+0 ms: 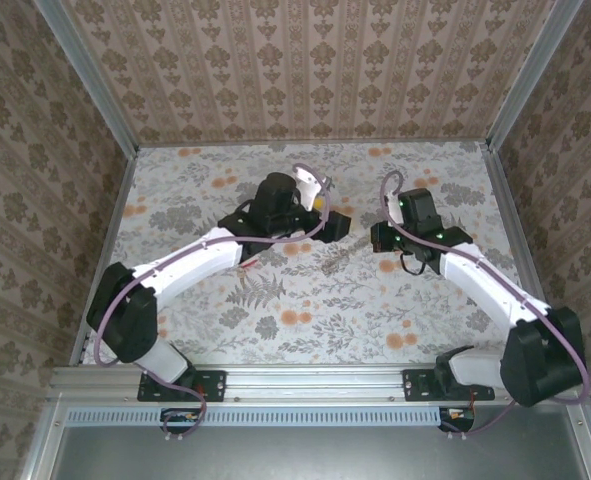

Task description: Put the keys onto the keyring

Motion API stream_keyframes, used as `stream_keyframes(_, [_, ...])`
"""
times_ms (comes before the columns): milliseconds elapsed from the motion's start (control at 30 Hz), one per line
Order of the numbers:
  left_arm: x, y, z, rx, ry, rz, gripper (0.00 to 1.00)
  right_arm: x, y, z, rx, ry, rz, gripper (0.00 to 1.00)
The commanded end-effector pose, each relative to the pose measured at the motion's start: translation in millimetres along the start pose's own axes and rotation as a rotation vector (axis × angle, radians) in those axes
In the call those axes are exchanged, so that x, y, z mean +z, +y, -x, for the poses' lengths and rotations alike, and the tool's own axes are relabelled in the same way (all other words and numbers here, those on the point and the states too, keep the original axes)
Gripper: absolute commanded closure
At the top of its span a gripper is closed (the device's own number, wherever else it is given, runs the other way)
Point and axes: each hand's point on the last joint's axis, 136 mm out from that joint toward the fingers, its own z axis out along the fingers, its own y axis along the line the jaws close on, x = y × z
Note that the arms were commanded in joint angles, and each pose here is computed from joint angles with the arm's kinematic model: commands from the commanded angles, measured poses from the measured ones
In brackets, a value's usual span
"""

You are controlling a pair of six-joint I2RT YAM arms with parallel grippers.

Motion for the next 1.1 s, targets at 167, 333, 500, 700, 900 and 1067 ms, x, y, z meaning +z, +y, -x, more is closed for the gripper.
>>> stream_keyframes(167, [-51, 12, 64, 0.169, -0.083, 0.138, 0.0, -60, 80, 75, -0.162, -0.27, 0.358, 1.0])
stream_keyframes(333, [-62, 30, 80, 0.191, -0.091, 0.223, 0.0, -80, 107, 105, -0.186, -0.348, 0.508, 1.0])
stream_keyframes(500, [-68, 49, 96, 0.192, -0.147, 0.257, 0.0, -87, 124, 124, -0.192, -0.394, 0.619, 1.0])
stream_keyframes(700, [-75, 65, 108, 0.135, -0.231, 0.246, 0.0, -89, 124, 141, -0.193, -0.452, 0.707, 1.0])
stream_keyframes(900, [-80, 52, 107, 0.1, -0.268, 0.104, 0.0, -96, 125, 139, -0.202, -0.488, 0.79, 1.0])
stream_keyframes(1067, [-90, 41, 104, 0.17, -0.235, 0.062, 0.0, -101, 128, 136, -0.198, -0.489, 0.818, 1.0])
